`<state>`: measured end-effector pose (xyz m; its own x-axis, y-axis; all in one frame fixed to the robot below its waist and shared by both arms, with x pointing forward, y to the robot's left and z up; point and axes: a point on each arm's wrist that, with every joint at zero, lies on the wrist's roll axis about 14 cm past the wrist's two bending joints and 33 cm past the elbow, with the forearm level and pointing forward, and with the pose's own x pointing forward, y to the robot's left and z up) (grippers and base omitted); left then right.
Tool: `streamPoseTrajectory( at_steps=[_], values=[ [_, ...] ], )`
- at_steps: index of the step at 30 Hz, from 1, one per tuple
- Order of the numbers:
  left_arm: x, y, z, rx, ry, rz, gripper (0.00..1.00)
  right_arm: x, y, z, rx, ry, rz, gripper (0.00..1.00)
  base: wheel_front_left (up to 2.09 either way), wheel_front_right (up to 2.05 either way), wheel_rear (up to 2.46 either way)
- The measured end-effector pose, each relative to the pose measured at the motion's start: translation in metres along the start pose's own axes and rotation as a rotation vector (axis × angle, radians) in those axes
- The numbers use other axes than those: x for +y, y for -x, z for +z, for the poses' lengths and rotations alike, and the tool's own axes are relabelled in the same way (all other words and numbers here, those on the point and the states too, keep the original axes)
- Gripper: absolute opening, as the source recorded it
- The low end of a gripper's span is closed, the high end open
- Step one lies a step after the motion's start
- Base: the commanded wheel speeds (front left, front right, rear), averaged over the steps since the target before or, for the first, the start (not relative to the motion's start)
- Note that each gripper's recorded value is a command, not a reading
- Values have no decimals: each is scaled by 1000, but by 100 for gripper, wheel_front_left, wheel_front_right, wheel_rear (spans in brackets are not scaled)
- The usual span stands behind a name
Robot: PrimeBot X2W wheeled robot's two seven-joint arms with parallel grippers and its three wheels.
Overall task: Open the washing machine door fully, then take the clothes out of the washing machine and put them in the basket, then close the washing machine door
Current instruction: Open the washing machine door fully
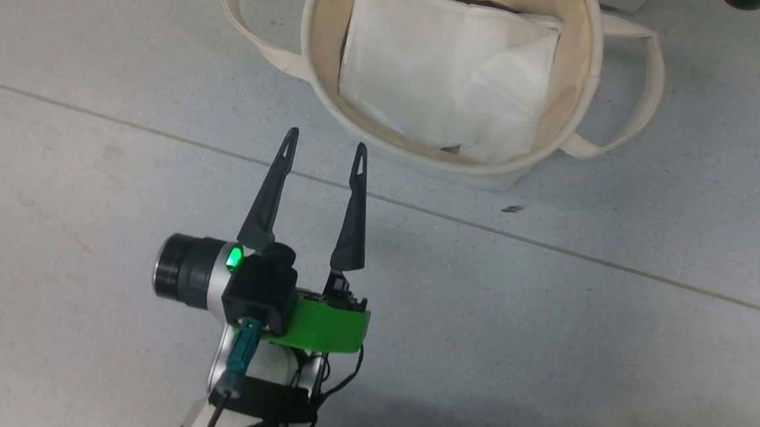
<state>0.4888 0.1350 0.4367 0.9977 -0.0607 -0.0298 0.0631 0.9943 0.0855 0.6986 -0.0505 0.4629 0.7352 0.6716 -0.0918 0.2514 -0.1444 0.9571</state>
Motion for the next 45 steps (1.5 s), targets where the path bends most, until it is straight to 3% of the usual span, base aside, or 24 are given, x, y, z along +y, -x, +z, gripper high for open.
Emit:
streamPoseTrajectory(
  at_steps=[11, 28, 38, 45],
  values=[
    [1, 0, 3, -5, 14, 8, 100, -12, -4, -26, 98, -45, -3, 0, 0, 0, 0],
    [13, 13, 37, -74, 12, 46, 100, -50, 11, -120, 334, -37, -137, 0, 0, 0, 0],
    [31, 27, 51, -92, 12, 102, 100, -95, 39, -160, 450, -68, -254, 0, 0, 0, 0],
    [43, 44, 47, -67, 16, 143, 100, -87, 39, -192, 553, -75, -237, 0, 0, 0, 0]
  ],
)
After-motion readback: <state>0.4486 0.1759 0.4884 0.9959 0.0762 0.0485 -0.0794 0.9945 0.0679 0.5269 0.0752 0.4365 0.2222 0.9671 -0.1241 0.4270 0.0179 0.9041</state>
